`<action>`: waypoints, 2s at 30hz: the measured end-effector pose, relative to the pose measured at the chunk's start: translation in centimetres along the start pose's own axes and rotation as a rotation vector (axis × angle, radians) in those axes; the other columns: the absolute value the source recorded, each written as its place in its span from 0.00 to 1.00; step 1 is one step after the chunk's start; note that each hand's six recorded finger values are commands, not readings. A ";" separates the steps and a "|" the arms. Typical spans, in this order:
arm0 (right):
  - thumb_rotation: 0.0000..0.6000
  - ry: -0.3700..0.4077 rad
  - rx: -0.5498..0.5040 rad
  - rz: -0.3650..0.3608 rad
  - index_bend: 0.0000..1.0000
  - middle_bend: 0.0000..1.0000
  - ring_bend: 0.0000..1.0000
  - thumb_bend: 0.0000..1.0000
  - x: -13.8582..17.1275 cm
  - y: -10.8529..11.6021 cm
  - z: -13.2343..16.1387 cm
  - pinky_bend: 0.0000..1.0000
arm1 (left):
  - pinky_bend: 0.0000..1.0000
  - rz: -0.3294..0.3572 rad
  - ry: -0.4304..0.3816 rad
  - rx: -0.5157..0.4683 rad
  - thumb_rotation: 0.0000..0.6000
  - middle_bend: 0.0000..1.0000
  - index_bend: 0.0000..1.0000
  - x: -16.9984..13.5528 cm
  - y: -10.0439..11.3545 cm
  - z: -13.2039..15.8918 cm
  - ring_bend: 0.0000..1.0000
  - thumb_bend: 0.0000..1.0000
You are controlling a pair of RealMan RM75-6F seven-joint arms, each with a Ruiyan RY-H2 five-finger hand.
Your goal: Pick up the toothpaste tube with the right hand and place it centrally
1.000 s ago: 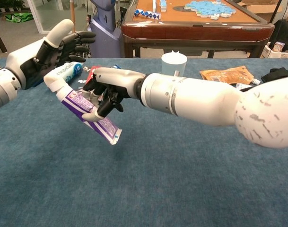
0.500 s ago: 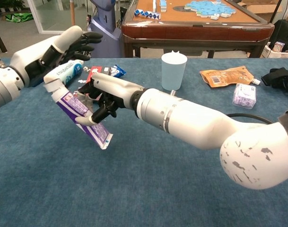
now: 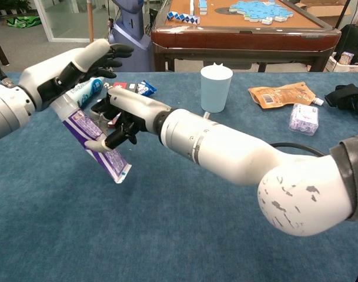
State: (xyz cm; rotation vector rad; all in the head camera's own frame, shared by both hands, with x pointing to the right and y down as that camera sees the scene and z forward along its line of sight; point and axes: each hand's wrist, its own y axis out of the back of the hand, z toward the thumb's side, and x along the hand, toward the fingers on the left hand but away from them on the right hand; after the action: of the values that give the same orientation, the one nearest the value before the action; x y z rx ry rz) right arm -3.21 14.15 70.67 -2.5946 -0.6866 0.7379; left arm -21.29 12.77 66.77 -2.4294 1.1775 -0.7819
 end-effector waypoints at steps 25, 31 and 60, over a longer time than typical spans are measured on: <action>1.00 -0.081 0.341 0.178 1.00 0.88 0.83 0.97 1.0 4.6 -2.3 0.67 | 0.05 0.008 0.030 0.116 0.00 0.00 0.00 -2.0 3.3 -1.2 0.00 0.00; 1.00 -0.121 0.525 0.242 0.87 0.76 0.69 0.79 1.1 6.2 -2.5 0.56 | 0.05 0.021 0.057 0.153 0.00 0.00 0.00 -3.3 4.9 -1.4 0.00 0.00; 1.00 -0.271 0.609 0.035 0.05 0.27 0.23 0.03 10.2 14.7 -3.9 0.34 | 0.11 0.089 0.179 0.308 0.89 0.00 0.00 -6.8 9.1 -3.4 0.00 0.08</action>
State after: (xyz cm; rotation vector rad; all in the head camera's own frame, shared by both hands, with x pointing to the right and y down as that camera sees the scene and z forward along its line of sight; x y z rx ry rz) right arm 11.77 6.78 63.09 -1.9753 -0.4015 1.1211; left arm -32.37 12.44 62.56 -2.0779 1.1243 -1.0832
